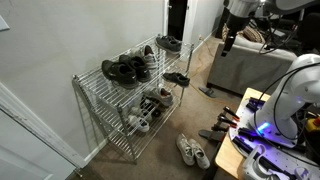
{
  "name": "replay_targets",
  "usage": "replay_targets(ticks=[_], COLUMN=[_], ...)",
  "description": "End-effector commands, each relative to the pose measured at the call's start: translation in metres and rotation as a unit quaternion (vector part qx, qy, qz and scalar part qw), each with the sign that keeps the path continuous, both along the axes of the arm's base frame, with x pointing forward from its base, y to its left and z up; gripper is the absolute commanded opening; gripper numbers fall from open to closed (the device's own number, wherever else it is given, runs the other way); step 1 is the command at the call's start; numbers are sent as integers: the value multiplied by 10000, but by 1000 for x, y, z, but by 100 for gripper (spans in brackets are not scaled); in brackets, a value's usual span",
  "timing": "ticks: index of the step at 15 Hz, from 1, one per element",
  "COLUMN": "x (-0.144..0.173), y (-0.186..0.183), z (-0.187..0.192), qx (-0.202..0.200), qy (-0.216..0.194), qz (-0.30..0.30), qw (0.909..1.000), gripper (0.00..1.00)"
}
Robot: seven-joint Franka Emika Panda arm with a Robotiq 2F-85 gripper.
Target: Move the white shoe from the second rack to the first rack
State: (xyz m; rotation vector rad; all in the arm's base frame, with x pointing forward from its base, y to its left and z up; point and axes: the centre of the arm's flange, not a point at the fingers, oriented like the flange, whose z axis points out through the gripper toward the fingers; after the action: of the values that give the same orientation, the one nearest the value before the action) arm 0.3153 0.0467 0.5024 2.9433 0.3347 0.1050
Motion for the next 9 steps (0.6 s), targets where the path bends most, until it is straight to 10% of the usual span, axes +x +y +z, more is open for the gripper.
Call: replay_targets(ticks=[1,9], x=[65,117], y=[9,-2], z=[-42,-123], qx=[21,154], qy=[-23,-430], qz=[181,291], qw=[9998,9985], gripper=[100,100])
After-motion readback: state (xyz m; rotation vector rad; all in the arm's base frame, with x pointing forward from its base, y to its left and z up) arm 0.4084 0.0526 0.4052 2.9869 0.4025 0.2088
